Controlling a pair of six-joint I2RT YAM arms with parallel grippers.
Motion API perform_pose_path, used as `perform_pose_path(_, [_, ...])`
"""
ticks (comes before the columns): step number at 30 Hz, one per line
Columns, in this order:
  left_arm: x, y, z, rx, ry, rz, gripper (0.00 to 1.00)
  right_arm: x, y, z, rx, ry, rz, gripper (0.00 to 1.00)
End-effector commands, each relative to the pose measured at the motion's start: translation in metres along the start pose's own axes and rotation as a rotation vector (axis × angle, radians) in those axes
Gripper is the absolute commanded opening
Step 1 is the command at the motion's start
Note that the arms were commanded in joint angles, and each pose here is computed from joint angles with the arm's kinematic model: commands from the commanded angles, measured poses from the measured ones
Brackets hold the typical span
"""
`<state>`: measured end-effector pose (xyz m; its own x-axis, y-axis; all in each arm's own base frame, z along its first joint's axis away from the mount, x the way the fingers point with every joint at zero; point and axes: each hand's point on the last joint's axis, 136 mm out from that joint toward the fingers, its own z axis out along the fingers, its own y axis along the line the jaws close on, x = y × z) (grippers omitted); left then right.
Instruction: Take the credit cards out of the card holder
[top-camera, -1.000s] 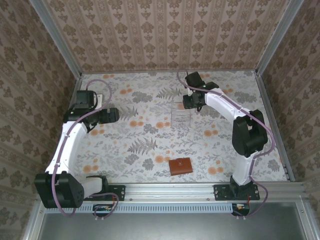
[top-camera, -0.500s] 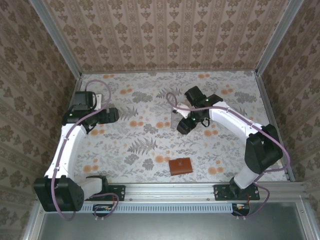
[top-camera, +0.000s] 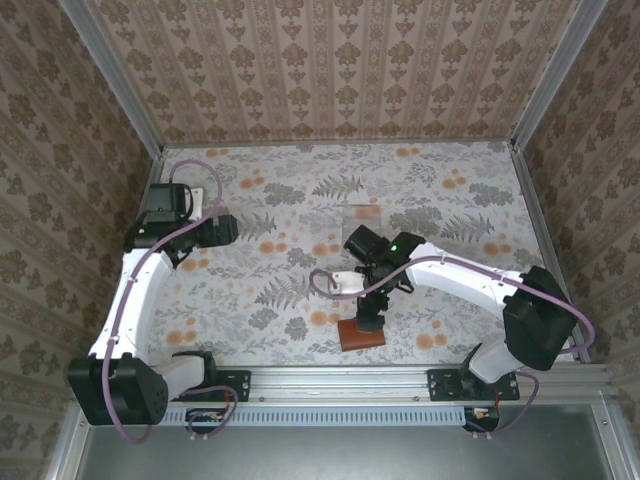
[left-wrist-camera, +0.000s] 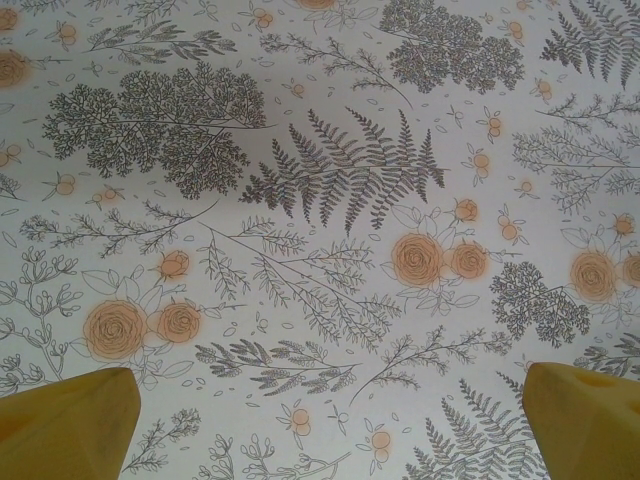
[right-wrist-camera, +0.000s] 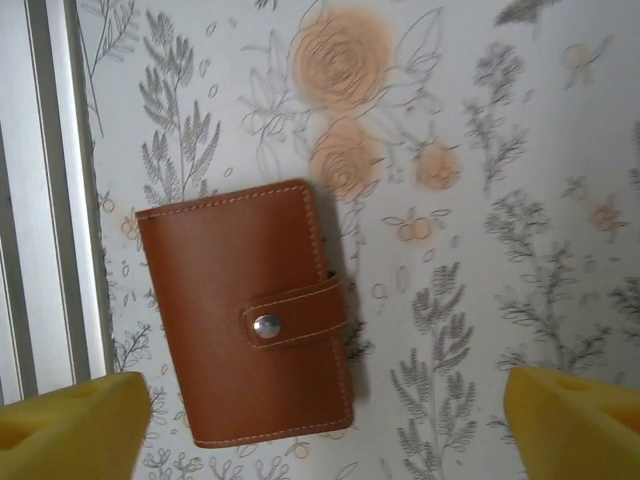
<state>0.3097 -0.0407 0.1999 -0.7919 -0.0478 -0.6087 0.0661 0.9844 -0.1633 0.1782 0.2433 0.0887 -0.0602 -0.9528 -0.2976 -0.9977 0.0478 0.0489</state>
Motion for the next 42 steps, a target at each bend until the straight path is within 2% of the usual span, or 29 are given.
perform_pose_path(1, [-0.002, 0.0, -0.007, 0.007, -0.029, 0.0, 1.0, 0.012, 0.006, 0.014, 0.023, 0.089, -0.082, 0.99])
perform_pose_path(10, [-0.001, 0.002, -0.007, -0.004, -0.029, 0.002, 1.0, 0.013, 0.012, 0.049, 0.063, 0.156, -0.149, 1.0])
perform_pose_path(17, [-0.001, 0.003, -0.007, -0.003, -0.026, 0.005, 1.0, 0.02, 0.021, 0.069, 0.04, 0.186, -0.144, 1.0])
perform_pose_path(24, [-0.002, 0.004, -0.007, -0.007, -0.027, 0.0, 1.0, 0.026, 0.028, 0.078, 0.013, 0.203, -0.128, 1.0])
perform_pose_path(31, [-0.002, 0.003, -0.007, -0.006, -0.027, 0.0, 1.0, 0.025, 0.03, 0.077, 0.014, 0.208, -0.115, 0.93])
perform_pose_path(37, [-0.001, 0.004, -0.007, -0.009, -0.029, 0.003, 1.0, 0.009, 0.022, 0.067, 0.069, 0.147, -0.029, 0.88])
perform_pose_path(42, [-0.001, 0.004, -0.007, -0.008, -0.031, 0.003, 1.0, -0.012, 0.005, 0.055, 0.132, 0.061, 0.171, 0.84])
